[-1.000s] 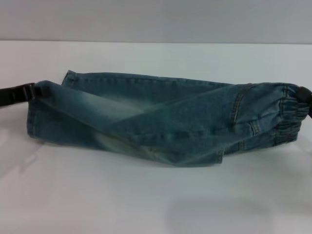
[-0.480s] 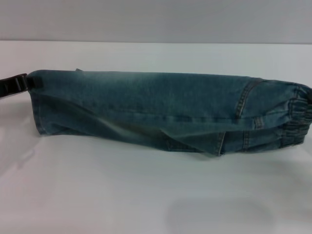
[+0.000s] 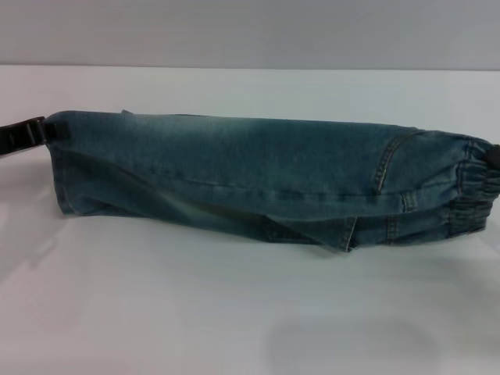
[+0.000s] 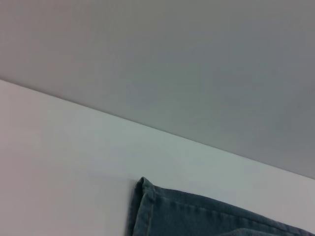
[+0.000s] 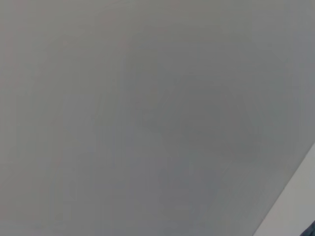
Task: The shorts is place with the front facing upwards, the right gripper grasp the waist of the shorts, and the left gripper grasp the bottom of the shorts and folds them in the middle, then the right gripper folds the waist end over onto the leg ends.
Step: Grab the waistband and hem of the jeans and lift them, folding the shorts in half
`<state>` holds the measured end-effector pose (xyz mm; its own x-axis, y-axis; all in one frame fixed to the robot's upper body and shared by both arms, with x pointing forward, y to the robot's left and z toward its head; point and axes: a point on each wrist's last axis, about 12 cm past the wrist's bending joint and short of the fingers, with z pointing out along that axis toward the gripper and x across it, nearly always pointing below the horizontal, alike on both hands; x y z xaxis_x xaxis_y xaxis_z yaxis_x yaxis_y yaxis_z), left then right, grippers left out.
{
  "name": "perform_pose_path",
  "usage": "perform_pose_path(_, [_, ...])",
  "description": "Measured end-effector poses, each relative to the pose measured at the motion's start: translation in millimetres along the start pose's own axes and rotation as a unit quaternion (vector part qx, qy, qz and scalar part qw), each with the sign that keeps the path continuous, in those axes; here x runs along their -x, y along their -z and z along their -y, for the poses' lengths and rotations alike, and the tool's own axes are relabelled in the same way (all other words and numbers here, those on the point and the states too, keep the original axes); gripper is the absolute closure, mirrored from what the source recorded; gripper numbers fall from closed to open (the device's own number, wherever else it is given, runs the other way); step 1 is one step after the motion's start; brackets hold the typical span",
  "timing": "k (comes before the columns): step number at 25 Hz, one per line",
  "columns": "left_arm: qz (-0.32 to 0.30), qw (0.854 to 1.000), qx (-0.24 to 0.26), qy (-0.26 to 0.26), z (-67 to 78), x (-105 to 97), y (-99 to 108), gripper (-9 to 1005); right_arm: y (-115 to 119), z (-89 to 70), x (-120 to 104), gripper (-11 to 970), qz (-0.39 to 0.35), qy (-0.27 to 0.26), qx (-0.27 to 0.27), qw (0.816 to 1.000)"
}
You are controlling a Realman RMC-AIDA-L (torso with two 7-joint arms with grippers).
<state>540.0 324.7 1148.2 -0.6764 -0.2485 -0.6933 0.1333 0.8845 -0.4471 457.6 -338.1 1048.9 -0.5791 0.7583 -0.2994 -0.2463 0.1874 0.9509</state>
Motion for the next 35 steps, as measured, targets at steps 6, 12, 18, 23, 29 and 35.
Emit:
perform_pose_path(6, [0.002,1.000,-0.005,-0.004,1.8,0.7,-0.4,907,-2.1,-0.2,0.2,947,-0.001,-0.003,0.002,1.000])
perform_pose_path(12, [0.005,1.000,-0.016,-0.003,3.6,0.9,-1.7,907,-6.3,-0.2,0.1,947,0.001,-0.010,0.007,1.000])
perform_pose_path(18, [0.007,1.000,-0.027,-0.007,7.1,3.7,-8.4,907,-12.6,-0.4,0.0,947,0.010,-0.018,0.018,1.000])
perform_pose_path(23, [0.005,0.999,-0.033,-0.009,9.7,6.4,-15.6,908,-13.7,-1.4,3.6,947,0.031,-0.021,0.026,0.999])
perform_pose_path(29, [0.003,0.999,-0.039,-0.008,11.7,9.3,-22.5,909,-12.8,-0.9,6.3,948,0.051,-0.027,0.028,0.998])
perform_pose_path(35, [0.002,0.999,-0.041,-0.008,13.3,10.8,-27.4,888,-12.9,3.3,7.4,948,0.066,-0.037,0.016,0.997])
